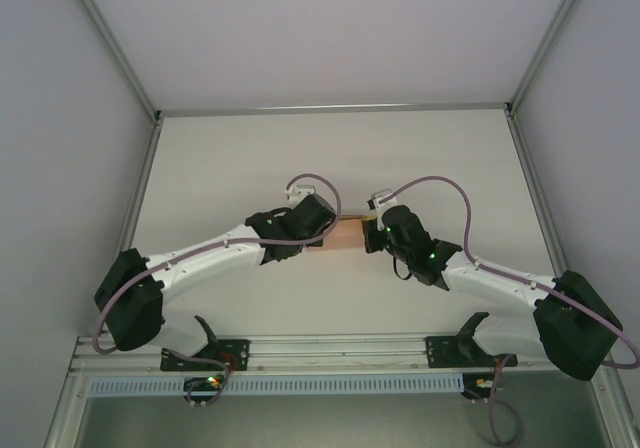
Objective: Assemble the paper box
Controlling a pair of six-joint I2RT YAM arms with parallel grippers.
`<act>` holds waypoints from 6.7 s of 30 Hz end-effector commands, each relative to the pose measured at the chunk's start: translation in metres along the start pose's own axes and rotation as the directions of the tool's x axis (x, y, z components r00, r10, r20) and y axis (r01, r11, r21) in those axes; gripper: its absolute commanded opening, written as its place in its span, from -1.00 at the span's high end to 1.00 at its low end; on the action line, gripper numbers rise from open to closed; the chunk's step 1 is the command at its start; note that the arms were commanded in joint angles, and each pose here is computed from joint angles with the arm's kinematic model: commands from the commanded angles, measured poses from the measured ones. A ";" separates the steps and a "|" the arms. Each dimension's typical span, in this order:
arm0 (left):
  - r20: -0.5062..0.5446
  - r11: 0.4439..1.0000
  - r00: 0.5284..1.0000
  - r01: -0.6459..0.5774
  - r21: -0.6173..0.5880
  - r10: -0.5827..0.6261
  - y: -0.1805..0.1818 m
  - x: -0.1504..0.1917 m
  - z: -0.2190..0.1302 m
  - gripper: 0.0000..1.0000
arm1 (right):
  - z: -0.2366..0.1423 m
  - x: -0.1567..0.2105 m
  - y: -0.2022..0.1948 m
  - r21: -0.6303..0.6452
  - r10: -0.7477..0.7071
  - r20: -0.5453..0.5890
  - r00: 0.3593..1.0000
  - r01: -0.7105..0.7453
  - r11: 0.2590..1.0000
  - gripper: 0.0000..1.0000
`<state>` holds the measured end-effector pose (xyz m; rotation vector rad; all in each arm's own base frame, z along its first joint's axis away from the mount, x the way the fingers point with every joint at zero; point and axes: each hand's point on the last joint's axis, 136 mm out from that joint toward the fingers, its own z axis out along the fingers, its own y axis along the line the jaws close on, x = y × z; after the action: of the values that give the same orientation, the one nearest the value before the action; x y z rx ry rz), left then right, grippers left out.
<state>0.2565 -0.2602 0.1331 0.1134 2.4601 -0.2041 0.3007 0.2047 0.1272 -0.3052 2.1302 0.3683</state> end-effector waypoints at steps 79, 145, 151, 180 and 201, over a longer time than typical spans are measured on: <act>0.001 0.996 0.997 -0.072 0.054 0.072 0.005 0.022 -0.028 0.27 | 0.014 0.088 -0.025 0.113 0.257 -0.467 0.846 -0.230 0.966 0.21; -0.200 0.980 0.980 0.057 0.192 -0.018 0.045 0.161 0.070 1.00 | 0.040 0.107 -0.013 -0.146 0.012 -0.329 0.944 -0.063 0.987 0.65; -0.125 0.992 0.991 -0.020 0.125 0.035 0.044 0.119 0.054 0.50 | 0.038 0.091 -0.009 -0.119 0.081 -0.342 0.936 -0.128 0.985 0.50; 0.073 0.950 0.992 0.076 0.303 -0.103 0.028 -0.015 0.000 -1.00 | 0.033 -0.030 -0.007 -0.050 0.174 -0.215 0.961 -0.188 0.981 -0.17; -0.103 0.826 0.940 0.335 0.453 -0.325 0.039 0.041 0.034 0.07 | 0.052 0.034 -0.019 -0.018 0.220 -0.392 0.893 -0.247 0.969 0.06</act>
<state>0.2661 -0.2317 0.1067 -0.0793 2.2932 -0.9488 0.3509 0.2191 0.1111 -0.1946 2.4056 0.6127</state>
